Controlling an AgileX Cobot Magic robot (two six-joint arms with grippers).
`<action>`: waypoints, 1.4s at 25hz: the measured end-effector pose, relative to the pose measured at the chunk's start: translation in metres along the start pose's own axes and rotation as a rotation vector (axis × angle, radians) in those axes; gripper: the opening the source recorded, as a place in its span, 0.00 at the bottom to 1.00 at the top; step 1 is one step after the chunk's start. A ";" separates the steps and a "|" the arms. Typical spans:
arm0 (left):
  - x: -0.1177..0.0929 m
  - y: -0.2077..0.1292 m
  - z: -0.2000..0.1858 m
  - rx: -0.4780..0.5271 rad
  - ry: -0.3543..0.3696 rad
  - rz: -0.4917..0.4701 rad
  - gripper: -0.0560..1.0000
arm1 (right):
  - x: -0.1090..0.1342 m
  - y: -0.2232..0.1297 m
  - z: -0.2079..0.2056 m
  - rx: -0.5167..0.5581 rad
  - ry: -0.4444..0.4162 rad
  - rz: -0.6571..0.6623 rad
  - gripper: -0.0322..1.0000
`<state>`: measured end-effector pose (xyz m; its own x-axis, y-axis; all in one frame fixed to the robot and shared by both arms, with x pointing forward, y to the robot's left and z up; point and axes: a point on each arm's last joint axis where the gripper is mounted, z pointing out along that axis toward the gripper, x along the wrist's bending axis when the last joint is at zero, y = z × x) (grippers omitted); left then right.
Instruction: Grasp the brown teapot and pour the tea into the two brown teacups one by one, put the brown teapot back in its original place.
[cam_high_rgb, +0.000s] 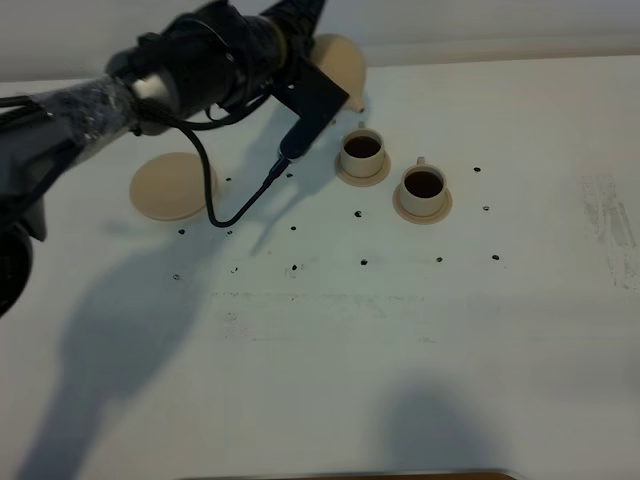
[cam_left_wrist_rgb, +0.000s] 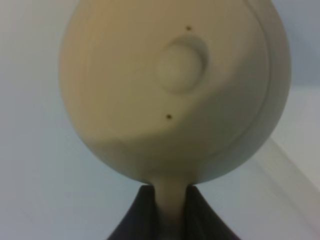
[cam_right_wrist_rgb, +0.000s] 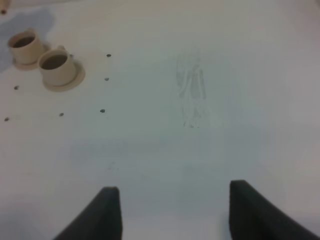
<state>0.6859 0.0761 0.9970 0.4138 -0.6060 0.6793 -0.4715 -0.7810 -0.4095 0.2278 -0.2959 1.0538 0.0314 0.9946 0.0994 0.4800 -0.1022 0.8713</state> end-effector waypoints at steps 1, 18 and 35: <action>-0.002 -0.002 -0.002 0.001 -0.030 -0.039 0.13 | 0.000 0.000 0.000 0.000 0.000 0.000 0.50; -0.027 -0.017 -0.039 -0.044 -0.503 -1.196 0.13 | 0.000 0.000 0.000 0.000 0.000 0.000 0.50; -0.066 0.000 -0.009 0.147 -0.780 -1.564 0.13 | 0.000 0.000 0.000 0.000 0.000 0.000 0.50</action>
<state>0.6521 0.1172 0.9577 0.6341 0.7718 0.0470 0.7494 -0.6284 0.2089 0.2278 -0.2959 1.0538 0.0312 0.9945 0.0996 0.4800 -0.1023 0.8713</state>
